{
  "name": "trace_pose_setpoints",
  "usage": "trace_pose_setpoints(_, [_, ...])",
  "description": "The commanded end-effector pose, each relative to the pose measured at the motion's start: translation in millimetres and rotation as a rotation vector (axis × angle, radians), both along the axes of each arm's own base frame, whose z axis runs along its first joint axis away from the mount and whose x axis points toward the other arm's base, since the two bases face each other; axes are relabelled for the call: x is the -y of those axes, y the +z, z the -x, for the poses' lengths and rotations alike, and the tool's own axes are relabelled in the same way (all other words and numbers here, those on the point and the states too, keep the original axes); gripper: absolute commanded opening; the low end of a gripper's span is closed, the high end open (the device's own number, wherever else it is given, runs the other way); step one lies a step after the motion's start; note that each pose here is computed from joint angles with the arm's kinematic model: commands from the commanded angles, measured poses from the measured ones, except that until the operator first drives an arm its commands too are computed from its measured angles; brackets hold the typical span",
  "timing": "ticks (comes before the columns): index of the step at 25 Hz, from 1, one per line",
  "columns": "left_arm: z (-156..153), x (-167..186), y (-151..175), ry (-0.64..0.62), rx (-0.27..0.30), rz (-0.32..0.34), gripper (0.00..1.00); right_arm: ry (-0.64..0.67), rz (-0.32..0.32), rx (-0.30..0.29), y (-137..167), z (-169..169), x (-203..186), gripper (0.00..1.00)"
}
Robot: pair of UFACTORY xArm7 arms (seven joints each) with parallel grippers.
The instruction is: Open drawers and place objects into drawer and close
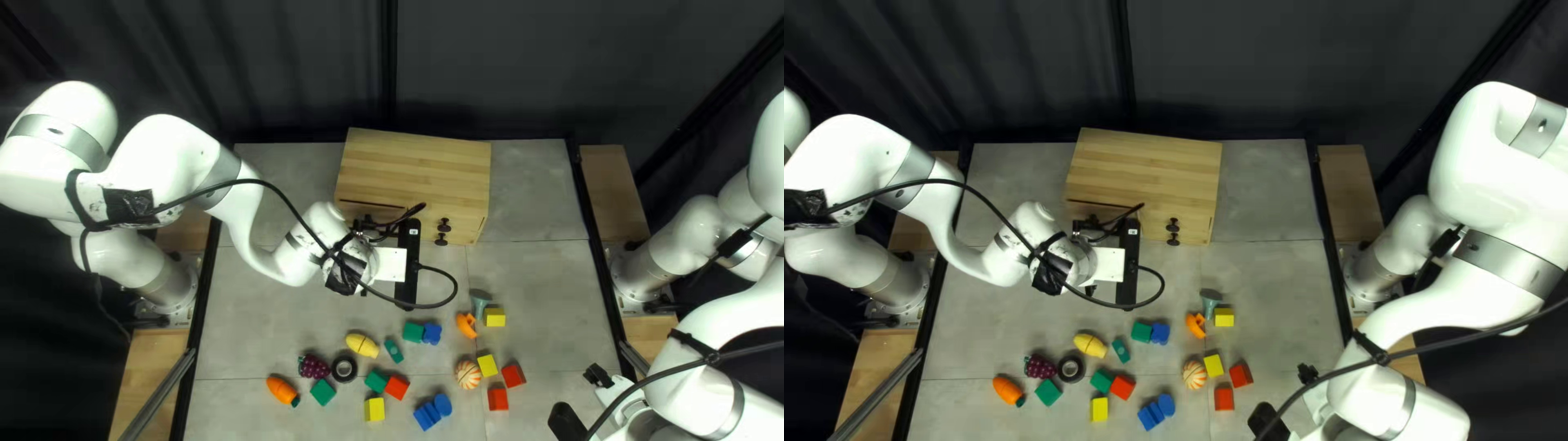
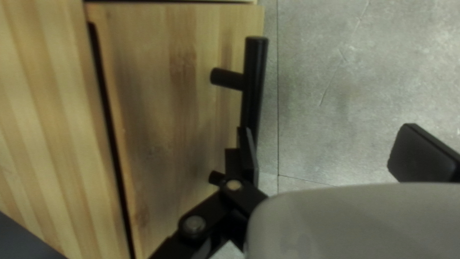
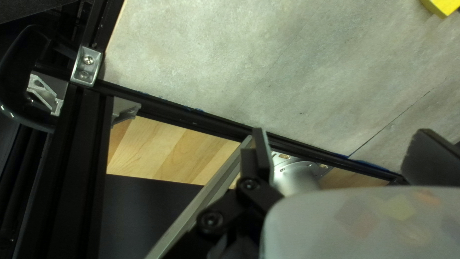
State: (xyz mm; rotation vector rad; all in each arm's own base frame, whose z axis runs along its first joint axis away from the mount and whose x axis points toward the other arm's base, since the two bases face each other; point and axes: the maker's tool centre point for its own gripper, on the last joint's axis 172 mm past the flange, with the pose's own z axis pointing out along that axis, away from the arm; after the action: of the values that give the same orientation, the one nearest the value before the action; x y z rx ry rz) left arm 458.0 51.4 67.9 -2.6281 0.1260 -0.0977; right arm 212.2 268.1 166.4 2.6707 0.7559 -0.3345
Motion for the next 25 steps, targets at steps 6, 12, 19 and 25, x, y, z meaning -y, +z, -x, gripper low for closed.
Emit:
trace_pose_setpoints(6, [2.3,-4.7,-0.9,0.005,0.0,-0.003,1.0,0.0,0.0,0.0,0.0,0.0,0.0,1.0])
trace_pose_setpoints(12, [0.9,-8.5,-2.4,0.001,0.002,-0.003,1.0,0.0,0.0,0.0,0.0,0.0,0.0,1.0])
trace_pose_setpoints(19, [2.5,-9.5,-7.1,-0.001,0.007,0.005,1.0,0.0,0.0,0.0,0.0,0.0,0.0,1.0])
trace_pose_setpoints(25, [0.7,-11.6,-10.8,-0.002,0.008,0.006,1.0,0.0,0.0,0.0,0.0,0.0,0.0,1.0])
